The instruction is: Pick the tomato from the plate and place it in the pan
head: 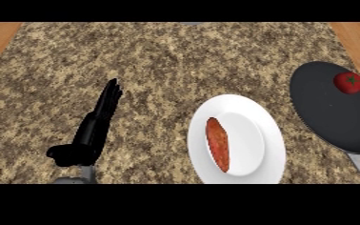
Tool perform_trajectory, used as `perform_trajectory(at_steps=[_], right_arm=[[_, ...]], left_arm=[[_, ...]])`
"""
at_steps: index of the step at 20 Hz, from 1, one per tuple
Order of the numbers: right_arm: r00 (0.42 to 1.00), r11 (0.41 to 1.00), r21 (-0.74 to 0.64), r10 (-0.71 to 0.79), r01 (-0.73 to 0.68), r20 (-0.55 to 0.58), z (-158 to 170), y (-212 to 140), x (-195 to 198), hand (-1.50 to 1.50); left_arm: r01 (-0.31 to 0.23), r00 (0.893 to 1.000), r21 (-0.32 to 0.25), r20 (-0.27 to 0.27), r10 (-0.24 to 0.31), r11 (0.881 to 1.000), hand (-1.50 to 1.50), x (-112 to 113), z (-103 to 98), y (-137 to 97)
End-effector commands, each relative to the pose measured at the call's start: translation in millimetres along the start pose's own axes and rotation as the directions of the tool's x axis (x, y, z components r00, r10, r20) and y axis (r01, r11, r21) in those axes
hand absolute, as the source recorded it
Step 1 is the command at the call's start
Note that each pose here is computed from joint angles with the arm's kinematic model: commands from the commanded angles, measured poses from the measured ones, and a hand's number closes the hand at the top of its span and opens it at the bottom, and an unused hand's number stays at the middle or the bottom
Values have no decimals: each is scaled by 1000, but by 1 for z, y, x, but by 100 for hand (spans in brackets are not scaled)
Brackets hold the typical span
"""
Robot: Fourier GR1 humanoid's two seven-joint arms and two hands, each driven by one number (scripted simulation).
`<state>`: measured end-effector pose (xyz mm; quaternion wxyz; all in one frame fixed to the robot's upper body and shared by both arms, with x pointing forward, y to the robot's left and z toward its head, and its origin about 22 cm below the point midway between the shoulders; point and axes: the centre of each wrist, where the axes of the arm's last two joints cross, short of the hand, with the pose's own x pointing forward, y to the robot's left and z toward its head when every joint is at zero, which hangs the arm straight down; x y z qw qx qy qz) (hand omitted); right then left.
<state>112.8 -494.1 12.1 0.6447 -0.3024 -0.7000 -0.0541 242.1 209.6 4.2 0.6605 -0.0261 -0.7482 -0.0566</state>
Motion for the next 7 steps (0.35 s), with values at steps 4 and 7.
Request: perform_trajectory(at_steps=[4,7], right_arm=[[998,998,-22,62,-62,23,8,10,14,-150],[990,989,-56,136,-134,29,-5,7,7,-150]], left_arm=[[4,1000,-11,-15,-4,1000,0,5,-2,-2],[-15,1000,2,-9,15,1000,0,6,-2,-3]])
